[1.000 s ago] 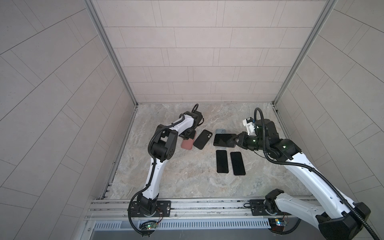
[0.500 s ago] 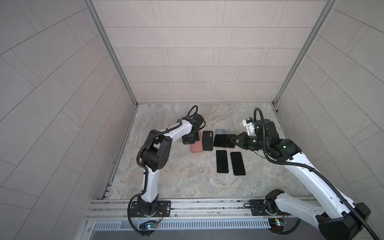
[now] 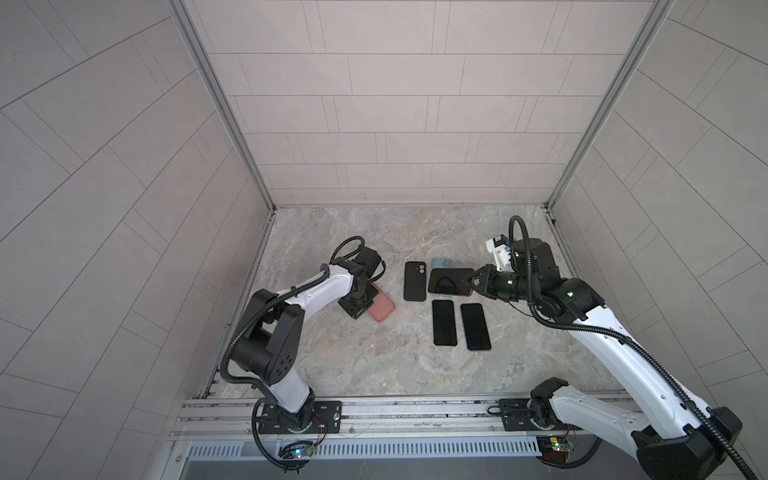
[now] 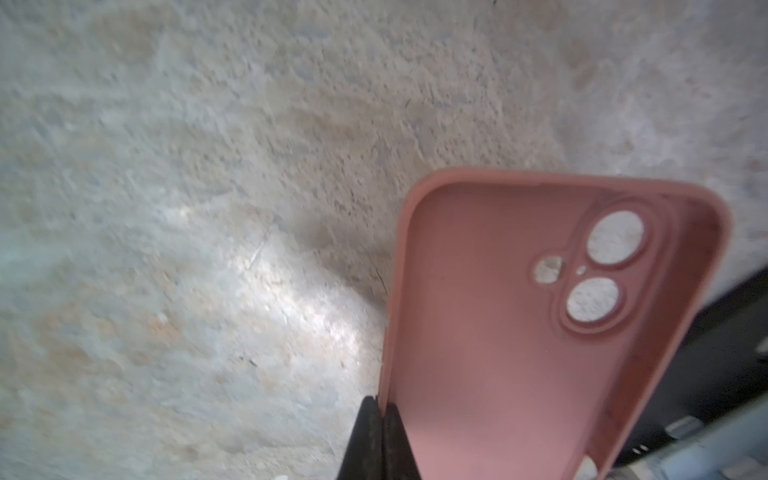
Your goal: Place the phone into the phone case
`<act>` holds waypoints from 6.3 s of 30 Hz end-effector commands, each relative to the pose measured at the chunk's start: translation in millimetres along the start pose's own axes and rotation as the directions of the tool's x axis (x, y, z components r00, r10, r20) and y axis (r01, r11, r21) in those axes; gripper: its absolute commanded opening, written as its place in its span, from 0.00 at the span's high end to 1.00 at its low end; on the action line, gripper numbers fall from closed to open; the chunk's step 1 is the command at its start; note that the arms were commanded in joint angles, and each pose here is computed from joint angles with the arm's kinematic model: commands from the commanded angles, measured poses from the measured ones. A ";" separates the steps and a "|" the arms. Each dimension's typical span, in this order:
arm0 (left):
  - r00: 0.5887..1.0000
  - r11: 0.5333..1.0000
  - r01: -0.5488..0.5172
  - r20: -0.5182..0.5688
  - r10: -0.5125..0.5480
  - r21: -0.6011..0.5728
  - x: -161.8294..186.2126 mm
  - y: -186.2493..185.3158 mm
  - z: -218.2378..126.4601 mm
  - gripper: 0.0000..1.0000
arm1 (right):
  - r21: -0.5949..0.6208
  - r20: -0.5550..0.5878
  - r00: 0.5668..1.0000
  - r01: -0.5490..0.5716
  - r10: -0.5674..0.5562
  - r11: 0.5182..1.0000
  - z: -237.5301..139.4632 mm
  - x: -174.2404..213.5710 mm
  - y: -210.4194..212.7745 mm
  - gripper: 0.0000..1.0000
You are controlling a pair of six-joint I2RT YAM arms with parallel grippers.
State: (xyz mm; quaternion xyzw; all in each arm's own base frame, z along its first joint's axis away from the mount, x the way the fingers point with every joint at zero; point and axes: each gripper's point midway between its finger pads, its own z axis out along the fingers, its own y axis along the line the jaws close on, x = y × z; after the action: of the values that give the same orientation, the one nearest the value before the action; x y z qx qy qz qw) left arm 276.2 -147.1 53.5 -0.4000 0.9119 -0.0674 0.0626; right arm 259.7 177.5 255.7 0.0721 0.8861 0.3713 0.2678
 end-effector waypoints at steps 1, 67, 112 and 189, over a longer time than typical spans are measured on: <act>0.976 0.974 0.218 -0.017 -0.218 0.053 22.5 8.0 -1.5 1.00 | -0.033 0.026 1.000 0.000 0.001 0.999 -3.3 -1.4 3.9 1.00; 0.682 0.691 -0.706 -0.113 0.722 0.155 19.3 2.3 40.9 0.84 | -0.251 0.004 0.963 -0.261 0.271 0.932 42.0 115.9 -18.0 1.00; 0.791 0.677 -0.609 0.251 0.558 0.412 22.3 -8.8 -51.8 0.41 | -0.150 -0.348 0.935 0.013 -0.065 0.989 92.2 95.2 12.6 1.00; 0.893 0.719 -0.385 0.035 0.450 0.579 37.5 -0.5 24.8 0.40 | 0.005 -0.433 0.885 -0.187 0.171 0.982 199.1 118.1 -56.3 0.85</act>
State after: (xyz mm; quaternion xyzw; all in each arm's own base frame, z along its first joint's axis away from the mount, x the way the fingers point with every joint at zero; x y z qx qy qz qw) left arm 268.8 -182.2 32.8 -0.1563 0.8984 -0.3743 0.1683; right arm 282.9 310.9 80.6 0.0651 0.8758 0.4755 0.0516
